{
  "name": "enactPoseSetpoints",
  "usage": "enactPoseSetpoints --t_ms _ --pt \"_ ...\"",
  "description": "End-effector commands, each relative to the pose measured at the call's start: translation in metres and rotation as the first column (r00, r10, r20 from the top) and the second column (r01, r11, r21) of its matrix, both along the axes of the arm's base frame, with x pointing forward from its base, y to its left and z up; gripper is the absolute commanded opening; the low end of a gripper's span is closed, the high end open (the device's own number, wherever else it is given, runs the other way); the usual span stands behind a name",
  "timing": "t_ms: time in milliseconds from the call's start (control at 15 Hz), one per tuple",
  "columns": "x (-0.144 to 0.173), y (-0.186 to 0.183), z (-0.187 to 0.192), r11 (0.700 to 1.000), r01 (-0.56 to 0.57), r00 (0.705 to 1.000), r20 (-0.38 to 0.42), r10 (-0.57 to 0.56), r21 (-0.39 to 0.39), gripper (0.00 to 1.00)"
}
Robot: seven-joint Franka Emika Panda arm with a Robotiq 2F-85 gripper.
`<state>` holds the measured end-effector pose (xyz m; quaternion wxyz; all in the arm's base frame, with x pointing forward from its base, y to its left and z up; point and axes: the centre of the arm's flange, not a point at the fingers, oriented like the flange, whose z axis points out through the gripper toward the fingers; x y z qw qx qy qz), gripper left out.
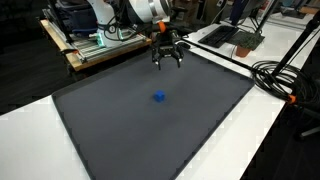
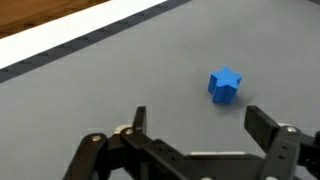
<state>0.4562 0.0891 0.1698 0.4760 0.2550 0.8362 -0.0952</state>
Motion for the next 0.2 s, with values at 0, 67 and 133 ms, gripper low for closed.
enactPoseSetpoints --t_ms 0,67,133 --pt "-0.031 0.004 0.039 0.985 -0.169 0.984 0.06 0.166 0.043 1.0" --pt "-0.011 0.009 0.022 0.995 -0.095 0.995 0.037 0.094 0.019 1.0" --pt "-0.016 0.011 0.029 0.992 -0.125 0.991 0.044 0.124 0.027 1.0"
